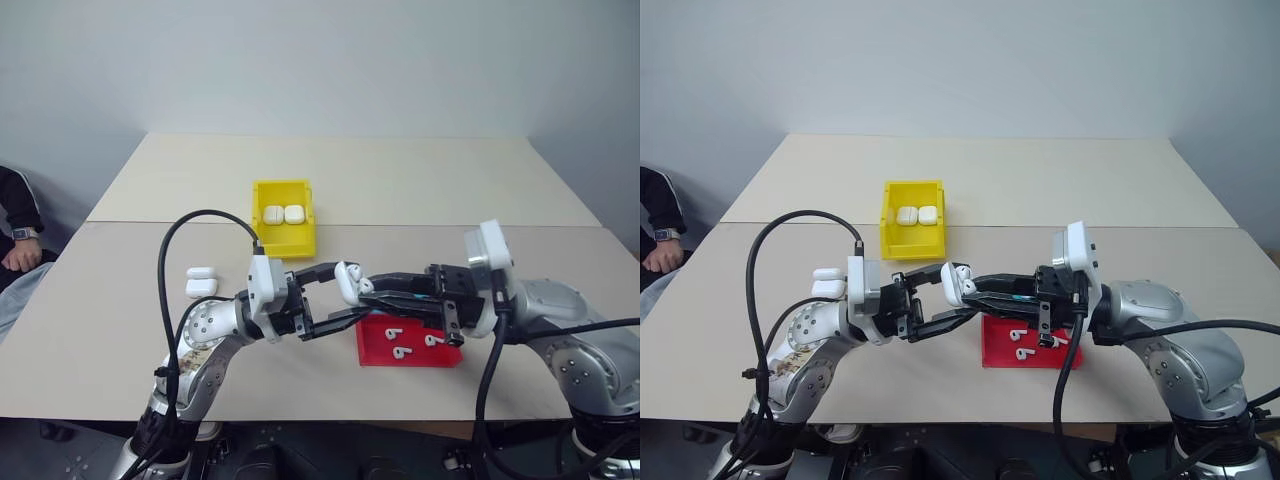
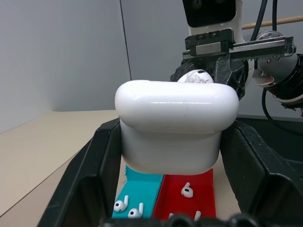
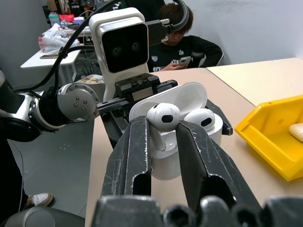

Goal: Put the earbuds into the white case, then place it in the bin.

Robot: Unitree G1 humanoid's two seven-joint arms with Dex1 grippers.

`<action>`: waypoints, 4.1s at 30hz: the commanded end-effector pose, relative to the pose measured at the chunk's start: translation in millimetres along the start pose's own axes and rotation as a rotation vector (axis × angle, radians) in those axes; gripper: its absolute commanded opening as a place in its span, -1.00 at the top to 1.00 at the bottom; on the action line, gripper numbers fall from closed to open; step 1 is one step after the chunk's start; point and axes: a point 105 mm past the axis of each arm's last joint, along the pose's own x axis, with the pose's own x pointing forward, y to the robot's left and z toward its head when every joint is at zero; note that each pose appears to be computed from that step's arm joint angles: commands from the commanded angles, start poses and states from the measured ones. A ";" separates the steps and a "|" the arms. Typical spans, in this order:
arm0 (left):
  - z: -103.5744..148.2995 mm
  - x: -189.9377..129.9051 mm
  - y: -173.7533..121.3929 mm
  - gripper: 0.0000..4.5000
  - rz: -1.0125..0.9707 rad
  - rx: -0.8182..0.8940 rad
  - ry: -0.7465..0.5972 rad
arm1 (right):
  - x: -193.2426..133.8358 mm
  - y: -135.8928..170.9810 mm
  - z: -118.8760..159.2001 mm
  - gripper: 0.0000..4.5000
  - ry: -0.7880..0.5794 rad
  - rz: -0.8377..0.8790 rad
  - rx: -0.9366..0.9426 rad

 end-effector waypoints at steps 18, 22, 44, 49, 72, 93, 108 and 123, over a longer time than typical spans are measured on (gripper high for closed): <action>1.6 2.9 5.3 -0.25 -0.017 0.053 0.002 | -22.0 2.5 33.5 -0.01 0.009 -0.002 -0.214; -11.6 7.1 6.5 -0.25 -0.033 0.075 0.054 | -12.0 -3.4 50.1 0.29 0.041 0.004 -0.228; -8.2 30.9 10.4 -0.25 -0.028 0.145 0.008 | 16.4 -15.9 15.3 0.99 0.374 0.067 -0.393; -2.4 27.0 10.1 -0.25 -0.024 0.133 -0.018 | 3.6 -22.8 9.6 0.99 0.423 0.036 -0.401; 9.5 10.9 160.7 -0.25 0.828 0.416 0.224 | -34.4 -49.3 35.7 0.99 0.246 -0.280 -0.376; -12.7 7.8 195.1 -0.99 0.968 0.297 0.411 | -36.6 -58.5 16.7 1.00 0.319 -0.343 -0.356; 38.3 -62.9 80.5 -0.99 0.180 -0.024 0.317 | -111.9 -54.9 -7.3 1.00 0.548 -0.311 -0.420; 19.7 -136.4 23.0 -0.99 0.014 -0.115 0.625 | -147.4 -31.7 -14.4 1.00 0.633 -0.080 -0.486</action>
